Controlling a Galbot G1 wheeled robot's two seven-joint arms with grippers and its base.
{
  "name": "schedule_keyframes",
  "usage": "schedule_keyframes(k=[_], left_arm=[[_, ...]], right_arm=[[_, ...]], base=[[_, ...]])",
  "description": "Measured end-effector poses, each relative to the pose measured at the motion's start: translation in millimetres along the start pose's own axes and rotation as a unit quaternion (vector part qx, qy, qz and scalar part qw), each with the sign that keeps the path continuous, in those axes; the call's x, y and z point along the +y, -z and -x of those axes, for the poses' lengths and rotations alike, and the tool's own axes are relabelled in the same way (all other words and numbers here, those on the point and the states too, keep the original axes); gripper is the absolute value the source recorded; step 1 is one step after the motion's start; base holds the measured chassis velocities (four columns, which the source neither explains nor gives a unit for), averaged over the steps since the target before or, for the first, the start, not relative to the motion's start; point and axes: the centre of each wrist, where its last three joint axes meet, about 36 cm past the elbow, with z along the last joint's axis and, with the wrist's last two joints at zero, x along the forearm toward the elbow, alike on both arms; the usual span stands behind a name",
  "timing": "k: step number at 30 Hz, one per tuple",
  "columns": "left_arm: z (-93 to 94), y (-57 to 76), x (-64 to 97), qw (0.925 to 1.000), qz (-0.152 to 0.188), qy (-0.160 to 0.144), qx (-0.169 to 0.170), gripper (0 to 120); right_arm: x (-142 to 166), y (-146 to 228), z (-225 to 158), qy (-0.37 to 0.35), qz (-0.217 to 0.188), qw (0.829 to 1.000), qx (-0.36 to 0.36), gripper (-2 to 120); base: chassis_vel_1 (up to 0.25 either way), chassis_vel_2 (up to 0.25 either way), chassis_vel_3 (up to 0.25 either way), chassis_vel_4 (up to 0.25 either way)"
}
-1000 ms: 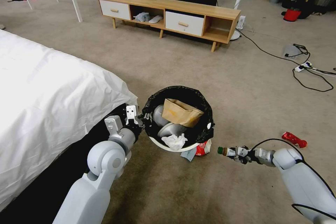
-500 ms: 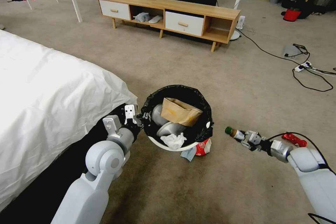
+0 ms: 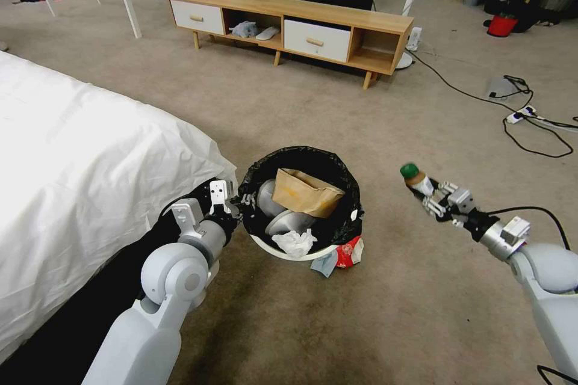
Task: Pick up the trash bin and place the garbage on the floor into it.
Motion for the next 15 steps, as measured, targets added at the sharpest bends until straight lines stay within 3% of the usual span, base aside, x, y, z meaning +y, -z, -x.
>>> schedule_keyframes(k=[15], left_arm=[[2.5, -2.9, 0.6, 1.0, 0.001, 0.001, 0.007, 2]], right_arm=[[19, 52, 28, 0.066, 0.009, 0.992, -0.108, 30]], base=[[0.0, 0.0, 0.0, 0.0]])
